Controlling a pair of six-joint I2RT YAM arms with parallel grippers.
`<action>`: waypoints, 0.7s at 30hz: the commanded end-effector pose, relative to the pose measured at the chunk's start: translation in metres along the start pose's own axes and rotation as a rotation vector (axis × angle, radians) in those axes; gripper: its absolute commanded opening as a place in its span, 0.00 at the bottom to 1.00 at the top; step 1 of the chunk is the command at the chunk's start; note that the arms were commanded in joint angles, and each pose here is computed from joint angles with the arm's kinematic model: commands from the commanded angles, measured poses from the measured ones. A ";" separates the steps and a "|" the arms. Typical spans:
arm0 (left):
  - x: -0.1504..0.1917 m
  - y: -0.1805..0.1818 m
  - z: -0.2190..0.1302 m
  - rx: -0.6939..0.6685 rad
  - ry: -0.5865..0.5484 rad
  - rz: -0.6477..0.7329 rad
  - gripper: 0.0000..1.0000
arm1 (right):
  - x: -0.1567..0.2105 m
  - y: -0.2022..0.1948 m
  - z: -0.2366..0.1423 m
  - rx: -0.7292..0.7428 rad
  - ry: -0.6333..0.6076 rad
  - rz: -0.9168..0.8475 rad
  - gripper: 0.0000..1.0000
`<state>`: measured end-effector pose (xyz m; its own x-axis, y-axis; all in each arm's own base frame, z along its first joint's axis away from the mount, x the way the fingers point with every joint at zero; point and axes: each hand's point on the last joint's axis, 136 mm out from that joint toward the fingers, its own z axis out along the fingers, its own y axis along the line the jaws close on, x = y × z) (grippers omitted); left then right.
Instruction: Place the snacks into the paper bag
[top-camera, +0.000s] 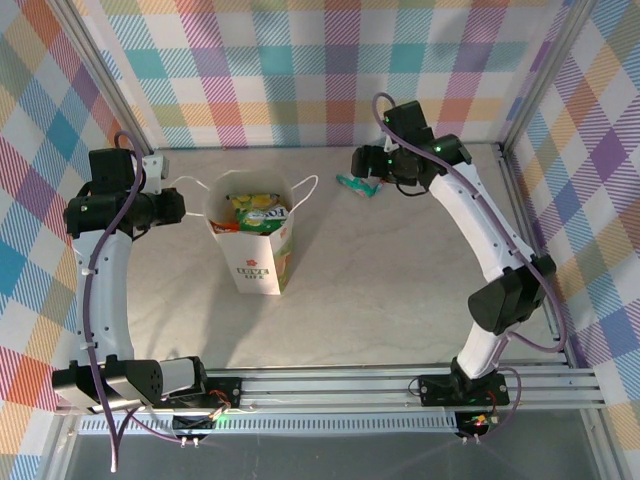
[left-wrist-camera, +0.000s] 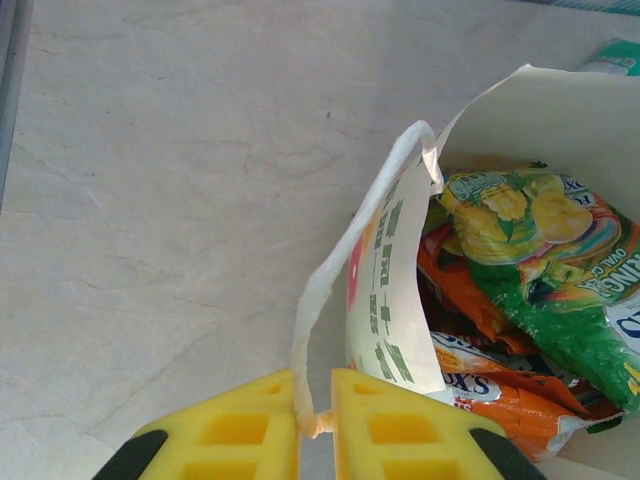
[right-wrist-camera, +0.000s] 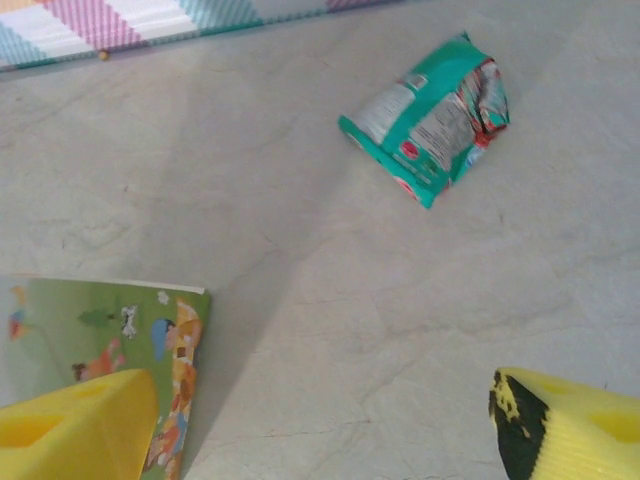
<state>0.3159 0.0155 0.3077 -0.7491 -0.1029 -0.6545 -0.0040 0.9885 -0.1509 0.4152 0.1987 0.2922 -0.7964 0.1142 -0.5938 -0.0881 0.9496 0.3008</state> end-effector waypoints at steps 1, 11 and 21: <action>-0.009 0.008 -0.002 -0.024 -0.028 -0.017 0.16 | -0.006 -0.006 0.008 -0.068 -0.013 0.085 0.88; -0.008 0.011 0.001 -0.038 -0.017 -0.026 0.16 | 0.014 -0.039 0.088 -0.101 0.113 0.207 0.92; -0.007 0.015 0.006 -0.055 -0.004 -0.031 0.17 | 0.016 -0.052 0.149 -0.109 0.173 0.276 0.94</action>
<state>0.3200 0.0208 0.3003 -0.7637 -0.1087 -0.6363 -0.0272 0.9903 -0.1365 0.4796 0.1904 0.1436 -0.9037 0.2773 -0.3264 0.0990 0.8767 0.4708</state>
